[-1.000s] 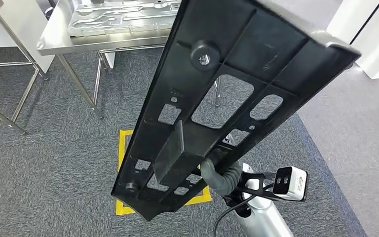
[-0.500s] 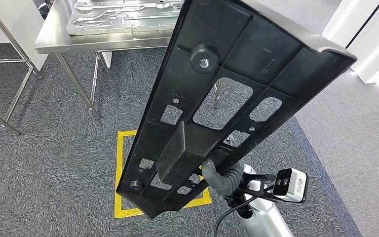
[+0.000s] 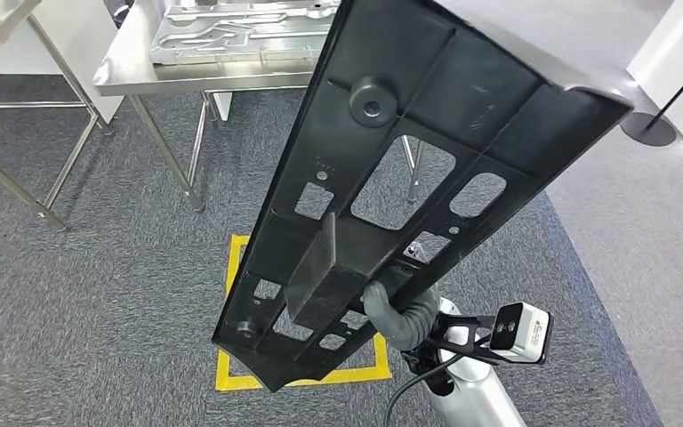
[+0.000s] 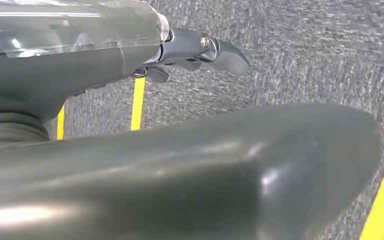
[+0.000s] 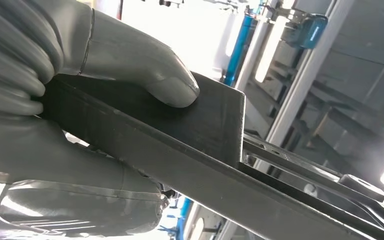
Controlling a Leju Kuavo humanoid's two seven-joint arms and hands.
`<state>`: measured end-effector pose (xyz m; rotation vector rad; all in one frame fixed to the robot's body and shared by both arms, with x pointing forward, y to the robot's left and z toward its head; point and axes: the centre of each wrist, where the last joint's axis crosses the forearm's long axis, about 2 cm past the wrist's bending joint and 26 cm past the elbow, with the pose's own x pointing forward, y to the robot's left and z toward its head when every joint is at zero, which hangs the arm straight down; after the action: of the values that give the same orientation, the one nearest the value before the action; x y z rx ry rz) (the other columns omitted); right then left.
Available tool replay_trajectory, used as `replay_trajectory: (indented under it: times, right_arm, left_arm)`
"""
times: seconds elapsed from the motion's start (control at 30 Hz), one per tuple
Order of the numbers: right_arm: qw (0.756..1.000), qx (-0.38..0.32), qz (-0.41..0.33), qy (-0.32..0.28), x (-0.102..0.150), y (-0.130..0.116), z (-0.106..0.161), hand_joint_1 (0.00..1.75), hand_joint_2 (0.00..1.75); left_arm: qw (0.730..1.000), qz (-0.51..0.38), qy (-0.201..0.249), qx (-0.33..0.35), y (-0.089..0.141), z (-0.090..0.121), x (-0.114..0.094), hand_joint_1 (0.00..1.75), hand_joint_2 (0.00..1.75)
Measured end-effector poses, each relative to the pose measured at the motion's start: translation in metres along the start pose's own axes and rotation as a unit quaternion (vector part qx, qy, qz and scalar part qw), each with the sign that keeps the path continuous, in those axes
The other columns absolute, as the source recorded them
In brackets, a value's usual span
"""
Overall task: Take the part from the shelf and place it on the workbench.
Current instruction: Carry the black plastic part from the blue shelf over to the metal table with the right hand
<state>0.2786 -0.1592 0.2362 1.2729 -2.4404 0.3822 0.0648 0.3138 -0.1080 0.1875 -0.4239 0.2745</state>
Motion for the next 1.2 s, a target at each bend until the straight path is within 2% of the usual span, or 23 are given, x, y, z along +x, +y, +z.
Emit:
replay_trajectory:
  times: [0.8, 0.97, 1.2]
  right_arm:
    - [1.0, -0.015, -0.004, -0.005, 0.008, -0.007, 0.012, 1.75, 1.75]
    - [1.0, -0.015, -0.008, -0.011, 0.007, -0.005, 0.01, 1.75, 1.75]
    - [1.0, -0.019, -0.011, -0.008, 0.008, 0.002, 0.015, 1.75, 1.75]
  left_arm:
    - [1.0, -0.001, 0.002, 0.004, 0.005, 0.001, -0.005, 0.0, 0.0]
    - [1.0, 0.001, -0.001, 0.006, 0.006, 0.0, -0.003, 0.0, 0.0]
    - [1.0, -0.003, 0.002, 0.008, 0.009, 0.002, -0.01, 0.0, 0.0]
